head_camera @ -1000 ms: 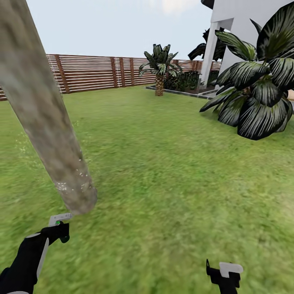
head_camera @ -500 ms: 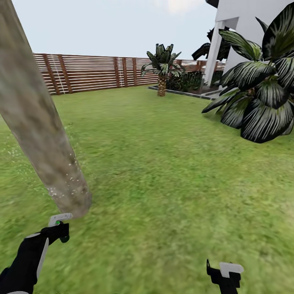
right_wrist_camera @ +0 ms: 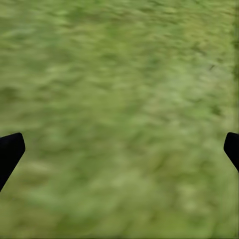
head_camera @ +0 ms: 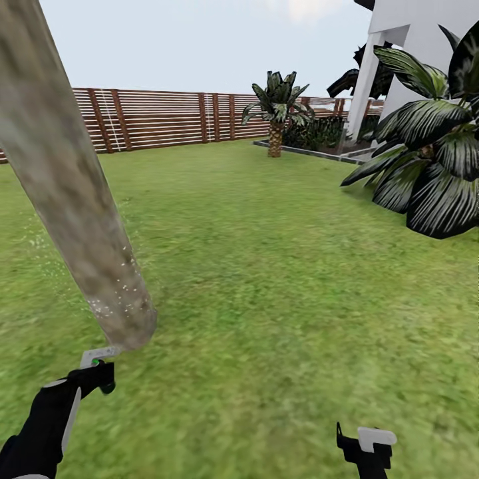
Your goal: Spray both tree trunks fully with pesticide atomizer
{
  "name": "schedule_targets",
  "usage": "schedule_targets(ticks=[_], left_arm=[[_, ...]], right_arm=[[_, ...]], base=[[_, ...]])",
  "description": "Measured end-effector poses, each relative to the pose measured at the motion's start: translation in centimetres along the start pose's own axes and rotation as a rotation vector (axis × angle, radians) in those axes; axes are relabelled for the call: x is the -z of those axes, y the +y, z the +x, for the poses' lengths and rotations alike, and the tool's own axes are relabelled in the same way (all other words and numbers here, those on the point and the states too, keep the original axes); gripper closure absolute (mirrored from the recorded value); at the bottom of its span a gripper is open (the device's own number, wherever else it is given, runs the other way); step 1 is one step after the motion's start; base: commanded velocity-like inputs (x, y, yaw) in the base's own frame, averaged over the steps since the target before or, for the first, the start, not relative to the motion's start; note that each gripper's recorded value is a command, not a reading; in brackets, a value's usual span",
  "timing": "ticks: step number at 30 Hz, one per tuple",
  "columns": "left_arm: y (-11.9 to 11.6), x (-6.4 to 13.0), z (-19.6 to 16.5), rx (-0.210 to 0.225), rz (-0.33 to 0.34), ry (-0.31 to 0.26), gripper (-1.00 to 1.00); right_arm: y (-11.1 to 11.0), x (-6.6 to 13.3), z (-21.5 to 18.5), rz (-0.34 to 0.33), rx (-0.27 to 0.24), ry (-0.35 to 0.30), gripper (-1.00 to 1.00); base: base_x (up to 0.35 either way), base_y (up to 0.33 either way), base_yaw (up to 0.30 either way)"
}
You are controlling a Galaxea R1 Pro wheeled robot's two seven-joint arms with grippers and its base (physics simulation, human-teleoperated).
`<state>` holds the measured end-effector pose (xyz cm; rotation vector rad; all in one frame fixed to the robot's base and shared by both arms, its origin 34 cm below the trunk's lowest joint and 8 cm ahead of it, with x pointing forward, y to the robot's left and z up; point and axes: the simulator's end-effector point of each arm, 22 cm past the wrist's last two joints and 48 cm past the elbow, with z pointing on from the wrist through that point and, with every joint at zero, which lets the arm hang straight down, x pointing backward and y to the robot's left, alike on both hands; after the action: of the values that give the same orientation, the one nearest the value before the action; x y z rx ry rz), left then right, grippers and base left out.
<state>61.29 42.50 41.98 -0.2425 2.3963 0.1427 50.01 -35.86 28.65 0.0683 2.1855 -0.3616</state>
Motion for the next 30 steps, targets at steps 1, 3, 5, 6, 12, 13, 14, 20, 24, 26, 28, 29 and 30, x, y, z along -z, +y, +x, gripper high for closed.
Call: schedule_targets(ticks=[1, 3, 5, 6, 12, 13, 14, 20, 24, 26, 28, 29, 30], left_arm=[[-0.1, 0.1, -0.4, 0.0, 0.003, -0.008, 1.0], [-1.3, 0.2, -1.5, -0.002, 0.023, -0.026, 1.0], [-3.6, 0.7, -4.9, -0.038, 0.052, -0.079, 1.0], [-3.2, 1.0, -6.1, -0.043, 0.043, -0.092, 1.0], [3.4, 2.9, -9.4, 0.015, -0.022, -0.151, 1.0], [2.8, 3.0, -9.6, 0.016, 0.0, -0.154, 1.0], [1.7, 3.3, -10.4, 0.018, 0.031, -0.172, 1.0], [-2.6, 4.7, -13.3, -0.058, 0.099, -0.184, 1.0], [4.3, 6.2, -16.5, -0.012, 0.015, -0.223, 1.0], [2.9, 6.1, -16.5, -0.021, 0.043, -0.216, 1.0], [0.0, 5.8, -16.5, -0.079, 0.083, -0.208, 1.0], [-2.3, 5.9, -16.8, -0.098, 0.122, -0.214, 1.0], [-3.7, 6.3, -17.8, -0.09, 0.151, -0.224, 1.0]], right_arm=[[0.0, 0.0, 0.0, 0.0, 0.0, 0.0, -1.0], [0.0, 0.0, 0.0, 0.0, 0.0, 0.0, -1.0], [0.1, 0.0, 0.0, -0.001, -0.001, 0.0, -1.0], [0.1, 0.0, 0.0, -0.001, -0.001, 0.0, -1.0], [0.1, 0.0, 0.0, -0.001, -0.001, 0.0, -1.0], [0.1, 0.0, 0.0, -0.001, -0.001, 0.0, -1.0], [0.1, 0.0, 0.0, -0.001, -0.001, 0.0, -1.0], [0.1, 0.0, 0.0, -0.001, -0.001, 0.0, -1.0], [0.1, 0.0, 0.0, -0.002, -0.001, 0.0, -1.0], [0.1, 0.0, 0.0, -0.001, -0.001, 0.0, -1.0], [0.0, 0.0, 0.0, 0.0, 0.0, 0.0, -1.0], [0.0, 0.0, 0.0, 0.0, 0.0, 0.0, -1.0], [0.0, 0.0, 0.0, 0.0, -0.001, 0.0, -1.0]], base=[[0.0, -0.004, 0.0], [0.0, -0.001, 0.0], [0.0, 0.0, 0.0], [0.0, 0.0, 0.0], [0.0, 0.0, 0.033], [0.0, 0.0, 0.229], [0.0, 0.0, 0.253], [0.0, 0.0, 0.268], [0.0, 0.0, 0.117], [0.0, 0.0, 0.008], [0.0, 0.0, 0.028], [0.0, 0.0, 0.176], [0.0, 0.0, 0.225]])
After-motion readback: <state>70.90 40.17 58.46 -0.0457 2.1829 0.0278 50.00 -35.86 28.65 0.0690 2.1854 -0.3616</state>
